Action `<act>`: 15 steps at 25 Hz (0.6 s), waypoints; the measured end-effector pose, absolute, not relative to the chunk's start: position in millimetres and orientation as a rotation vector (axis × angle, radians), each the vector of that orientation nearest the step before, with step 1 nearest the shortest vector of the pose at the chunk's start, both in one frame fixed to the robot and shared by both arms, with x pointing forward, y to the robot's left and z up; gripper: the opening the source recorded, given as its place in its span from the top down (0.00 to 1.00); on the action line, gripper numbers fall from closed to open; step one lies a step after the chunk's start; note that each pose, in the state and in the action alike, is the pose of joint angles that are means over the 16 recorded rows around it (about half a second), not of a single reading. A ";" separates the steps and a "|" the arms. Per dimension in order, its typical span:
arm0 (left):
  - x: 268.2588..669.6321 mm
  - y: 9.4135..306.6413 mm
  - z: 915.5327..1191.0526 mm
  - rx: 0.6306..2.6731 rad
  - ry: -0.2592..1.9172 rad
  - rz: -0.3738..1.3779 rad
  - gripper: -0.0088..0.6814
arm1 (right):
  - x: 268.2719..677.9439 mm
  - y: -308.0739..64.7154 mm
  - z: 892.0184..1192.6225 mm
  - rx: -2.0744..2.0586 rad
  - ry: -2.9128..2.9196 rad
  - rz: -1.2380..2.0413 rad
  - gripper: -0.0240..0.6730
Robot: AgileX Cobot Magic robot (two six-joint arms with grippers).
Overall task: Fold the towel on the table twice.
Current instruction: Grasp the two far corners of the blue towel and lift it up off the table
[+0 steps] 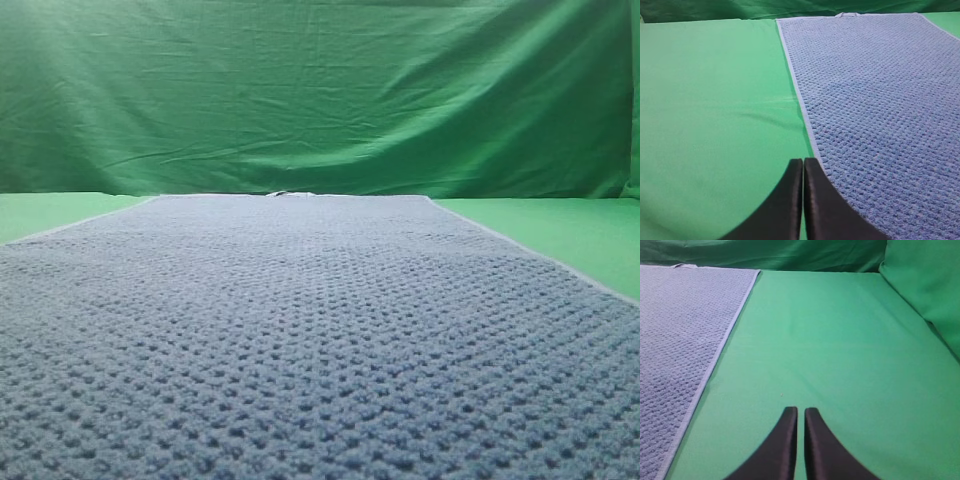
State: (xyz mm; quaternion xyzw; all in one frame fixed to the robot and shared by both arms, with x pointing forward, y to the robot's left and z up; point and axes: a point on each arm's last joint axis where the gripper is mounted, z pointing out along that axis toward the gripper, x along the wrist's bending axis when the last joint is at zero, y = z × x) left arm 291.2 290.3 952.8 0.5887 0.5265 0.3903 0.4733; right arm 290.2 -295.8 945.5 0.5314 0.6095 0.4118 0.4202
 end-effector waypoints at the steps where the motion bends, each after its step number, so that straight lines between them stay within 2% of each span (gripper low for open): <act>1: 291.2 290.3 952.8 1.441 1.288 0.955 0.99 | 290.2 -295.8 945.5 1.332 1.528 1.032 0.97; 15: 291.2 290.4 952.8 1.440 1.289 0.955 0.99 | 290.2 -295.8 945.5 1.332 1.528 1.032 0.97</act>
